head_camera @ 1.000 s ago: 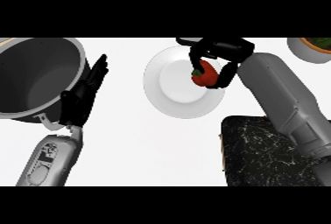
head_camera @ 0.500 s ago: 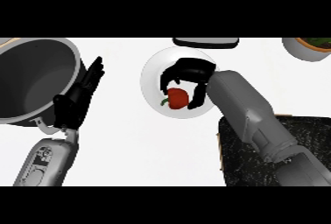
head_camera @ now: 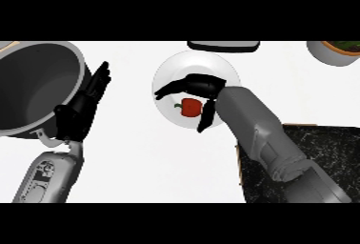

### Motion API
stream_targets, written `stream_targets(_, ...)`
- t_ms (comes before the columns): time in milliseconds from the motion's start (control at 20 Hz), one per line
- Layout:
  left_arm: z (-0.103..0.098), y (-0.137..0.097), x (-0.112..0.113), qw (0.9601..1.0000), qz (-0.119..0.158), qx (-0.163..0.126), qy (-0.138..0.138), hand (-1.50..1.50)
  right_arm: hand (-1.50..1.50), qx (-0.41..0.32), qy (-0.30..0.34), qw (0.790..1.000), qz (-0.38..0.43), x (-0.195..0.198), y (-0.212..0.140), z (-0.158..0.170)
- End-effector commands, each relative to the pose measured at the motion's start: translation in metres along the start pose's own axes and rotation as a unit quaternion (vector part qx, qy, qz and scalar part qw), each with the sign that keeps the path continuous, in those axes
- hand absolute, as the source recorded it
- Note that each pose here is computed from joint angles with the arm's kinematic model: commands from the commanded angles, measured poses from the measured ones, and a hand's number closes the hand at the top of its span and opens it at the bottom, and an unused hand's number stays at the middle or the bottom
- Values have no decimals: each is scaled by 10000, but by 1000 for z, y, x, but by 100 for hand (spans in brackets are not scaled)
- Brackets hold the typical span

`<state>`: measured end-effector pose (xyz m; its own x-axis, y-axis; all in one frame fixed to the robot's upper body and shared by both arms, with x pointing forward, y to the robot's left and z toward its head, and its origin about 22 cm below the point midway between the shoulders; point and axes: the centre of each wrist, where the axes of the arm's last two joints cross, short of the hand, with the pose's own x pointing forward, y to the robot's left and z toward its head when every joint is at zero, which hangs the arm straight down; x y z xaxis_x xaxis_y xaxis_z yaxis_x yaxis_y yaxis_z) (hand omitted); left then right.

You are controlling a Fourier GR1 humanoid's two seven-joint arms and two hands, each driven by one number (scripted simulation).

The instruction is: Pick the bell pepper from the tray and place it in the plate

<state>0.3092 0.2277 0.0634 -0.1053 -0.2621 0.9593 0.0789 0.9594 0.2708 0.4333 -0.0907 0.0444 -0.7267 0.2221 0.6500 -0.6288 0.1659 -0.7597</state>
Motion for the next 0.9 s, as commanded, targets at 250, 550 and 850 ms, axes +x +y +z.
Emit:
stream_targets(250, 8, -3, -12, 9995, -60, 0, 298, 0, -150, -1298, -102, 9750, -1799, -5, -56, 45)
stream_targets(550, -4, -7, 2, 9999, -16, -26, 143, 0, -150, -2028, 302, 9572, -2041, -10, -93, 105)
stream_targets(850, -3, -3, 7, 9999, -76, -114, -16, 0, -150, -2176, 548, 9558, -1899, -8, -114, 141)
